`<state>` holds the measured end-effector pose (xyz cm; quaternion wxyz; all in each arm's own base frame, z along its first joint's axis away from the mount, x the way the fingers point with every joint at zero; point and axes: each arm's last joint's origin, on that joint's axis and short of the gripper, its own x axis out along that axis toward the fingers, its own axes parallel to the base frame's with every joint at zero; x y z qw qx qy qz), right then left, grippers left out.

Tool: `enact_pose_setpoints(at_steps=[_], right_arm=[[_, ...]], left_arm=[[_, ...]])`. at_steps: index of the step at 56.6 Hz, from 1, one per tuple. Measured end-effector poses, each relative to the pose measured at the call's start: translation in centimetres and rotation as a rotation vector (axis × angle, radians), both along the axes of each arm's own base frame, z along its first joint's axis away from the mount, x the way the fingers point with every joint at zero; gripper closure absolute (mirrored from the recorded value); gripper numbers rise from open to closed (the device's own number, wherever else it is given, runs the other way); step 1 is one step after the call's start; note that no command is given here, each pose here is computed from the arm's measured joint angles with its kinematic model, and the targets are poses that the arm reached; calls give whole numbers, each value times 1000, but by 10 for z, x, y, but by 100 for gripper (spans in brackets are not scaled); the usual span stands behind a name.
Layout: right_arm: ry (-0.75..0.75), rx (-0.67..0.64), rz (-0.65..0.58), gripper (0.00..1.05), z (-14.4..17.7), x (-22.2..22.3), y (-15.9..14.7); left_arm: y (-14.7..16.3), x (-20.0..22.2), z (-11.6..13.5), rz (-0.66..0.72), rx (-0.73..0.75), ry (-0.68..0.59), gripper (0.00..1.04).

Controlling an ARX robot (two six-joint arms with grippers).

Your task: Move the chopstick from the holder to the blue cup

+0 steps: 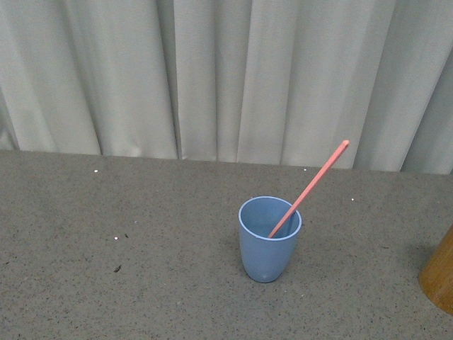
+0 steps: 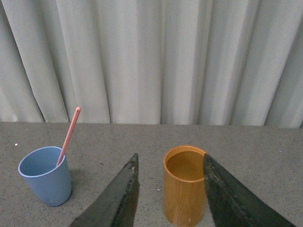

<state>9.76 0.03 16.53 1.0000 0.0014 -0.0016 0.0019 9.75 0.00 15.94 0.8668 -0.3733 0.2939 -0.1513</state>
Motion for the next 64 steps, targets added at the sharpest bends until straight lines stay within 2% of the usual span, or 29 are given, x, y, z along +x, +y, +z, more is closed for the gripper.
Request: enact_pose_setpoints(at_steps=[14,16,20,64], right_arm=[[0,0,0,11,0,0,0],[0,1,0,8,0,0,0],[0,0,0,10,0,0,0],[0,0,0,9,0,0,0]], left_arm=[[0,0,0,0,0,0,7],[0,0,0,0,0,0,7],[0,0,0,0,0,0,7],[0,0,0,0,0,0,7]])
